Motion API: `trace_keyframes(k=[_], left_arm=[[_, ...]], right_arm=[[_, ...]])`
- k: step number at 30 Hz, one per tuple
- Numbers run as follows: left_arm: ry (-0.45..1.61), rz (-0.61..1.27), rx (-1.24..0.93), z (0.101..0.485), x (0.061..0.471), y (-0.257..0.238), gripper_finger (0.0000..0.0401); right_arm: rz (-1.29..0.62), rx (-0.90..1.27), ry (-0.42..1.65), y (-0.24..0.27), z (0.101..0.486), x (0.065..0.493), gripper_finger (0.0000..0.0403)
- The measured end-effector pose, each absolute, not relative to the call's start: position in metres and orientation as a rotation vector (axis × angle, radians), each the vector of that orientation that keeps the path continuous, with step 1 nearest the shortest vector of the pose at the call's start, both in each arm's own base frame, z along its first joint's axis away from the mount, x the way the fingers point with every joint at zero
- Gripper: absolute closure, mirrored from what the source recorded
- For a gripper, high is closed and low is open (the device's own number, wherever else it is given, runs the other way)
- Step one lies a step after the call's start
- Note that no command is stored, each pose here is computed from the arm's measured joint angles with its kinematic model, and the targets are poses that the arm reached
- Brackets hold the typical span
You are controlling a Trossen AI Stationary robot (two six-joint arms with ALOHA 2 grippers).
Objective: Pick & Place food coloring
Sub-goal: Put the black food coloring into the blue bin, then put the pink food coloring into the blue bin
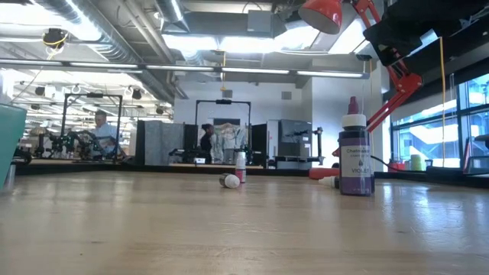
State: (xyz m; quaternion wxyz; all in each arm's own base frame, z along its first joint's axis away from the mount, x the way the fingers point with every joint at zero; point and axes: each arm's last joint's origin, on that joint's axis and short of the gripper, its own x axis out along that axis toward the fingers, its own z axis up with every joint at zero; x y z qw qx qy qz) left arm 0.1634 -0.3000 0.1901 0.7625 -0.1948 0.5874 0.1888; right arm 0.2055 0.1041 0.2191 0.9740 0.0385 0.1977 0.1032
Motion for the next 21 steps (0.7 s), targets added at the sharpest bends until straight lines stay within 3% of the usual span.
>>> trace_keyframes(k=[9, 21], left_arm=[[1.252, 0.413, -0.416, 0.1901, 0.1641, -0.2997, 0.0308], [1.283, 0.403, -0.408, 0.1899, 0.1632, -0.2998, 0.0309]], right_arm=[[0.208, 0.078, 0.399, 0.1042, 0.2192, 0.2055, 0.0246], [0.208, 0.078, 0.399, 0.1041, 0.2192, 0.2056, 0.0246]])
